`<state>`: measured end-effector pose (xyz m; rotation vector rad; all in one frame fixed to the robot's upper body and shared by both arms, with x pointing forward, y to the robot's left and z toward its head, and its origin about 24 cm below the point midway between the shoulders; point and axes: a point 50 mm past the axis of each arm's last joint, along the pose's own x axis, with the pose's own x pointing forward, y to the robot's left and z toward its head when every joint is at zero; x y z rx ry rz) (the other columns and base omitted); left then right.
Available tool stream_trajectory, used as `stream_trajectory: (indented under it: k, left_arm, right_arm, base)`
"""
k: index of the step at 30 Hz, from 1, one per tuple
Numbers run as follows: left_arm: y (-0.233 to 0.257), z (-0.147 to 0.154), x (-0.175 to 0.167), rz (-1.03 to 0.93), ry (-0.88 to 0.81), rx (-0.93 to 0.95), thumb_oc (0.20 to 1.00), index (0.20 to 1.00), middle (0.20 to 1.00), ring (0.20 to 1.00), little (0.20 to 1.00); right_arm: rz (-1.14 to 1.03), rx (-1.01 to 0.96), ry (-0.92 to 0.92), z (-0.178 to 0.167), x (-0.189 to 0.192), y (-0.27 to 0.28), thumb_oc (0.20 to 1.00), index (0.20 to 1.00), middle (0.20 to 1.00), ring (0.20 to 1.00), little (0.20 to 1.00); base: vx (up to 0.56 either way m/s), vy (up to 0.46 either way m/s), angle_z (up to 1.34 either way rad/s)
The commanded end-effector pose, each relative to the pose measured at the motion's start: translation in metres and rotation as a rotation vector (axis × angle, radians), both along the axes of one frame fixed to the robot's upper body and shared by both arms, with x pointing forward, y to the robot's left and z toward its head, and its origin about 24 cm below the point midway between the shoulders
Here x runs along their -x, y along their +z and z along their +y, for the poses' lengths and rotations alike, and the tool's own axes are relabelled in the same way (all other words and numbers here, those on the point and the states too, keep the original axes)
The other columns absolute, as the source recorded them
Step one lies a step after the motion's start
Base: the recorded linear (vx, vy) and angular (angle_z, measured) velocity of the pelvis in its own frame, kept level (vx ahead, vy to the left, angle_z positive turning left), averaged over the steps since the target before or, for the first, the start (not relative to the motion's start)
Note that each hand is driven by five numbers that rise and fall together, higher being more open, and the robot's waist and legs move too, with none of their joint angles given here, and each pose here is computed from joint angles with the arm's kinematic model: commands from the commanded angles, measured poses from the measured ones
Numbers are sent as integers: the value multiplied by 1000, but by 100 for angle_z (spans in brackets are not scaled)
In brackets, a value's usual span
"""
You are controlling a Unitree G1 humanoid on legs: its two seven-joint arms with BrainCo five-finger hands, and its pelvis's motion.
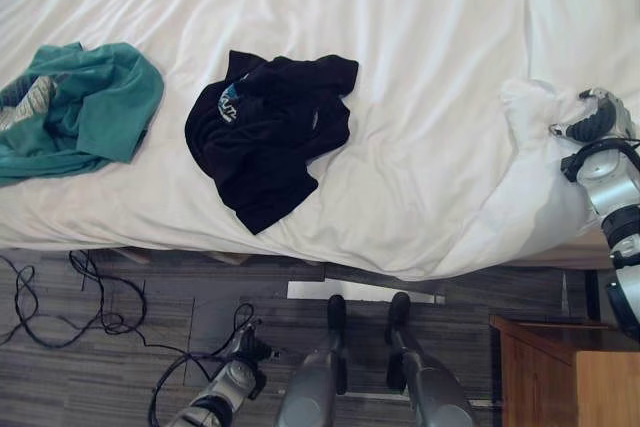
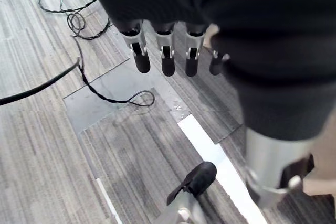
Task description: Tidy up the quilt and then pick up the clothes from the bed and put them into the laundry hamper.
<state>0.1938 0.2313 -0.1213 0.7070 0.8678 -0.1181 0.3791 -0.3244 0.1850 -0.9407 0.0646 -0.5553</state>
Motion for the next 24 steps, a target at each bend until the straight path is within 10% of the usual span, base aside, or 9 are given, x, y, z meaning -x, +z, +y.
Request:
stream_trajectory:
  k: [1, 8, 10, 20, 24]
  left_arm:
    - [5, -3, -11, -38, 16, -2, 1000, 1000, 1000, 1000, 1000]
    - [-11, 8, 22, 66, 115, -14, 1000, 1000, 1000, 1000, 1000]
    - [-13, 9, 27, 83, 120, -14, 1000, 1000, 1000, 1000, 1000]
    - [-26, 20, 66, 208, 239, -31, 1000, 1000, 1000, 1000, 1000]
    - [-30, 17, 73, 228, 262, -25, 1000, 1000, 1000, 1000, 1000]
  right_arm:
    - [19, -49, 17, -1, 2, -10, 200, 200, 200, 200, 200]
    - [152, -235, -162, -50, 107, -134, 206, 206, 206, 206, 206]
    - [172, -260, -214, -58, 126, -147, 1000, 1000, 1000, 1000, 1000]
    - [281, -323, -626, -76, 252, -216, 1000, 1000, 1000, 1000, 1000]
    - [-9, -316, -744, -88, 248, -181, 1000, 1000, 1000, 1000, 1000]
  base:
    - [3, 63, 3]
    - [87, 87, 5]
    - [81, 72, -21]
    - [79, 77, -24]
    - [51, 25, -9]
